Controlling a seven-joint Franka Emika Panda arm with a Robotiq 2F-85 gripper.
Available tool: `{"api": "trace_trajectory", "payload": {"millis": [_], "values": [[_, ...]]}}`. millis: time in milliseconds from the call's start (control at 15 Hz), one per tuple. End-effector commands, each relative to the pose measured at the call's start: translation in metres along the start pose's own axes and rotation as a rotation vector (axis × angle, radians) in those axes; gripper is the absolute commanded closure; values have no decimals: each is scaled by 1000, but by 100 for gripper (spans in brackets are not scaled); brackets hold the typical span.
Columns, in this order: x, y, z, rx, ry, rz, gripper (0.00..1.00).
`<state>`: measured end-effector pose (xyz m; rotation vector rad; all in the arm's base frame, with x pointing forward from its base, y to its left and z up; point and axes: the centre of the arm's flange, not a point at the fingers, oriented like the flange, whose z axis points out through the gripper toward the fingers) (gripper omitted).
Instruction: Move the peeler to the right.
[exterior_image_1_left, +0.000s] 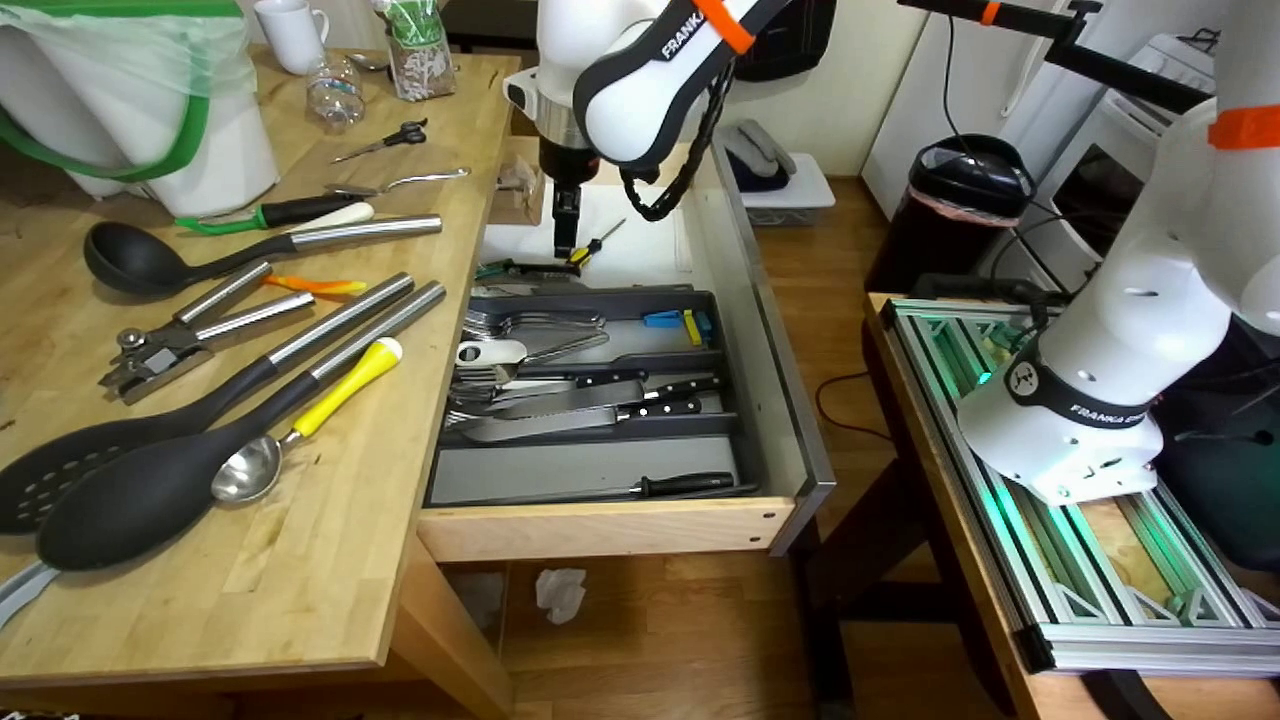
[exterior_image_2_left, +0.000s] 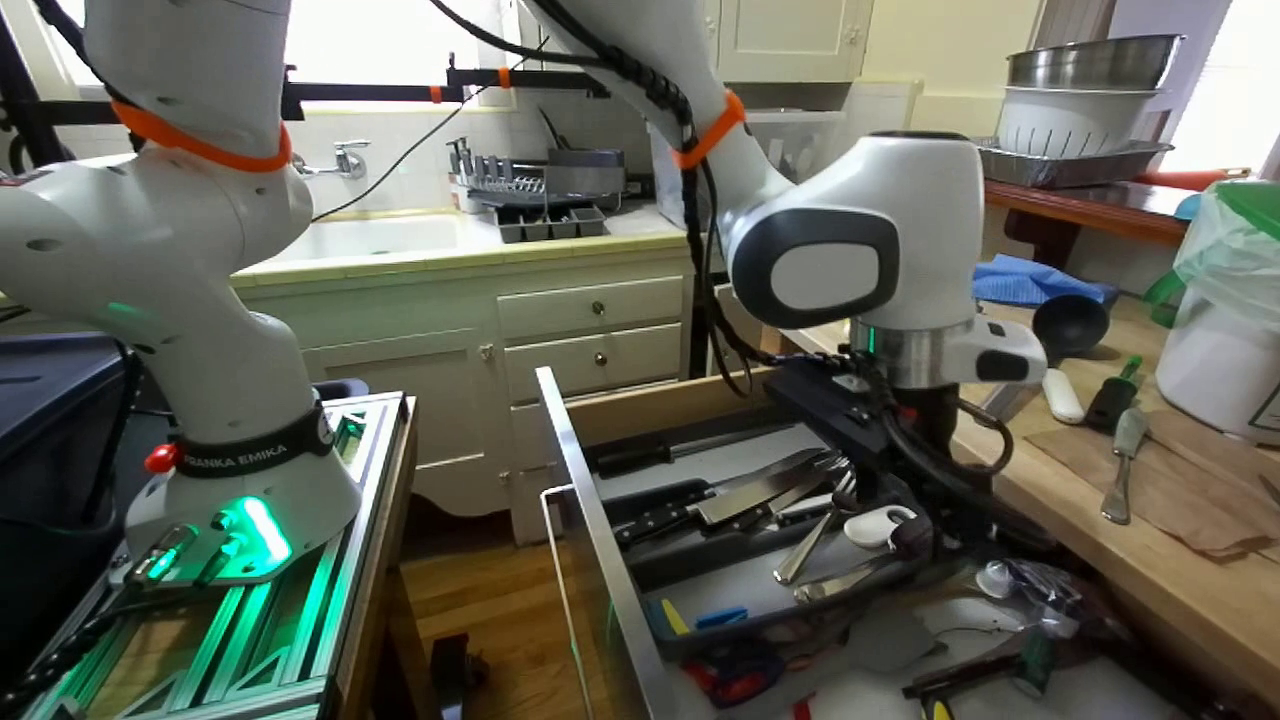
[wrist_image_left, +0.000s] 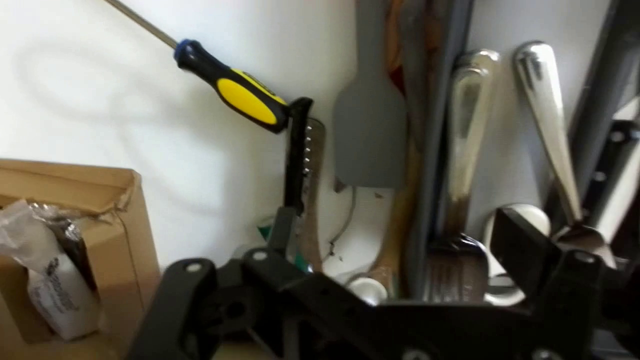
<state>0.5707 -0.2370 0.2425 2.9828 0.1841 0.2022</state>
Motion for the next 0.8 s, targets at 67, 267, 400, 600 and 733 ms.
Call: {"api": "trace_trajectory", "payload": {"millis": [67, 267, 400, 600, 733], "values": [[-9, -49, -43, 62, 17, -106, 0], [5, -52, -41, 44, 38, -105, 0], [4, -59, -46, 49, 44, -117, 0], [2, -59, -47, 50, 43, -121, 0], [2, -59, -46, 50, 43, -123, 0]]}}
